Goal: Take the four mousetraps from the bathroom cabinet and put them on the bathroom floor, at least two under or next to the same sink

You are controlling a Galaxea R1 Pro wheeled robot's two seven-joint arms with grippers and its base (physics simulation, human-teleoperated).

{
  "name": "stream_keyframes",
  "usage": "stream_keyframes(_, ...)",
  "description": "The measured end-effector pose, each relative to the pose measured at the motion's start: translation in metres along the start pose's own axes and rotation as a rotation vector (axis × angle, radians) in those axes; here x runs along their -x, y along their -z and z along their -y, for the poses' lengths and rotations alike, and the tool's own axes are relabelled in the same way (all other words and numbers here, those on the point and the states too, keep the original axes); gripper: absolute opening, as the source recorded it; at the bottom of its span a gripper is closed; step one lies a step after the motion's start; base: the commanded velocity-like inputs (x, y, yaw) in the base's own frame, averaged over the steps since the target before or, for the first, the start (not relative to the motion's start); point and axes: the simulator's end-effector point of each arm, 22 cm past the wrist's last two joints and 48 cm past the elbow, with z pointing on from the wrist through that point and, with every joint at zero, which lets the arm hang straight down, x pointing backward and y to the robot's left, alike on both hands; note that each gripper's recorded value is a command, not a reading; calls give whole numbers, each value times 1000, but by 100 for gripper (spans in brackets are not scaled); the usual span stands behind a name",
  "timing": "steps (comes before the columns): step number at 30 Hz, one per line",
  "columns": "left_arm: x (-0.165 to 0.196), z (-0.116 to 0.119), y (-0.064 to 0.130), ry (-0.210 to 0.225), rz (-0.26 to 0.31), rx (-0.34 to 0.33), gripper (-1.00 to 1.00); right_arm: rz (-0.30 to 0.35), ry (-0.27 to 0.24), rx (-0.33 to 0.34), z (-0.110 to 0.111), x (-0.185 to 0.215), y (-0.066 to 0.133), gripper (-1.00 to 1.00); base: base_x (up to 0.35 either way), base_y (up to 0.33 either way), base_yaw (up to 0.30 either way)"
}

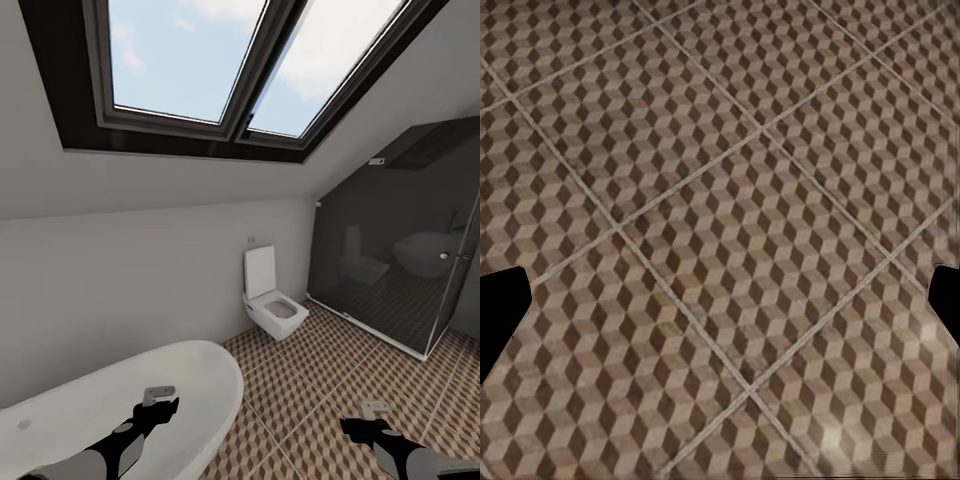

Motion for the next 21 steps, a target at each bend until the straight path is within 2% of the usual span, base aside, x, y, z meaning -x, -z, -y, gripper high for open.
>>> stream_keyframes(21,0,0,0,0,0,0,100,0,0,0,0,0,0,100,0,0,-276)
